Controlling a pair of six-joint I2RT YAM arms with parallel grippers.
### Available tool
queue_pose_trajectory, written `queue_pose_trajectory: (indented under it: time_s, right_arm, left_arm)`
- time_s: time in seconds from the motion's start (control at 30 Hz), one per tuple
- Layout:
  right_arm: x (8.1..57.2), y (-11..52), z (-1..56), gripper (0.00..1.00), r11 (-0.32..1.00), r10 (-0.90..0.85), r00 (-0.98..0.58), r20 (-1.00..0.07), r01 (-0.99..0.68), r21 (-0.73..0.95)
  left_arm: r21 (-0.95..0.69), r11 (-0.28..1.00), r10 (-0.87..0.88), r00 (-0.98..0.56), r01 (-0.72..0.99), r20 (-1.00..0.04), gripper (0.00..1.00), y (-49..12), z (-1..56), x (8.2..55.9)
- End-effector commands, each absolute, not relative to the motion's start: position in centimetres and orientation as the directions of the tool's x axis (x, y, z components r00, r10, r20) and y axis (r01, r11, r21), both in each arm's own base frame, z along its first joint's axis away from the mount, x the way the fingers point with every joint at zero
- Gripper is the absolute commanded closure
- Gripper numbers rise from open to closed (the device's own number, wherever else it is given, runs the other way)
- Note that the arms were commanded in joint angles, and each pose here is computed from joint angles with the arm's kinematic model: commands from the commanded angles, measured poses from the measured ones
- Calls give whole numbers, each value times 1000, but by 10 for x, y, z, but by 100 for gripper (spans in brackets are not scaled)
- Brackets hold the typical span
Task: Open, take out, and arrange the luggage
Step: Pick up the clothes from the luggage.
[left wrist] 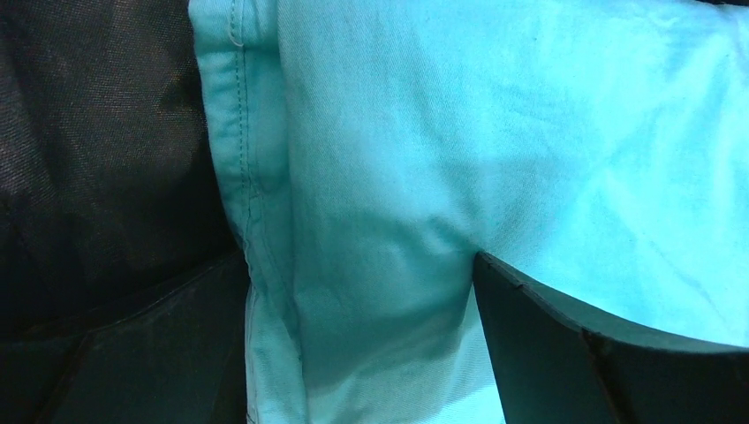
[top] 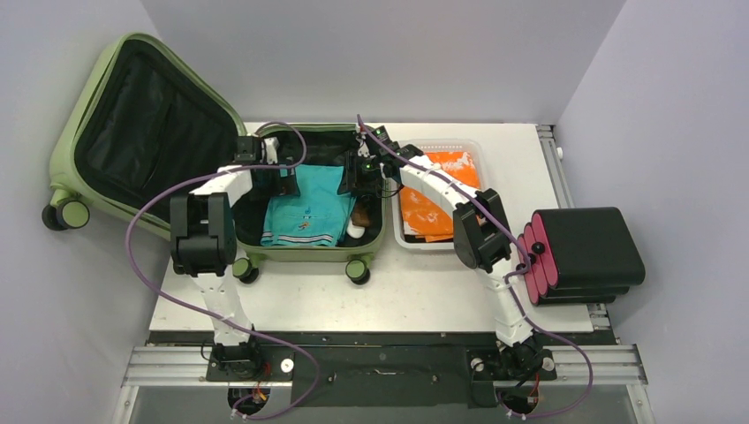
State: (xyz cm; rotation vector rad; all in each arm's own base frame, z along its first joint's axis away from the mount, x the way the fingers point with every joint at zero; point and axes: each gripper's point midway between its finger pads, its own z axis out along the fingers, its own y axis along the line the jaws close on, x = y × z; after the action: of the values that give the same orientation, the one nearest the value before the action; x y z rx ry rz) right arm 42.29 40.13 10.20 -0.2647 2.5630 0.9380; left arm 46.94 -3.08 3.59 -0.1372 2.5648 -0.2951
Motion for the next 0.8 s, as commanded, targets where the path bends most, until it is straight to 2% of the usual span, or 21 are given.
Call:
queue_pose_trajectory:
  time_s: [0.0, 0.13, 0.27, 0.43, 0.77]
  right_arm:
    - [429, 398, 113, 58, 766, -29, -888, -460, -315, 560]
    - [430, 392, 115, 58, 775, -22, -887, -461, -307, 552]
    - [436, 380, 117, 58, 795, 18, -886, -464, -269, 544]
    - [430, 366, 105, 61, 813, 67, -906, -417, -193, 550]
    - [419, 373, 107, 61, 797, 74, -918, -389, -180, 577]
  left_arm:
    - [31, 979, -154, -826, -203, -542, 4, 35, 20, 460]
    - [62, 981, -119, -822, -184, -556, 4, 26, 18, 461]
    - [-81, 984, -176, -833, -157, -525, 4, 4, 15, 463]
    - [-281, 950, -265, -821, -133, -506, 4, -14, 25, 466]
    - [-405, 910, -310, -799, -91, -516, 4, -27, 43, 467]
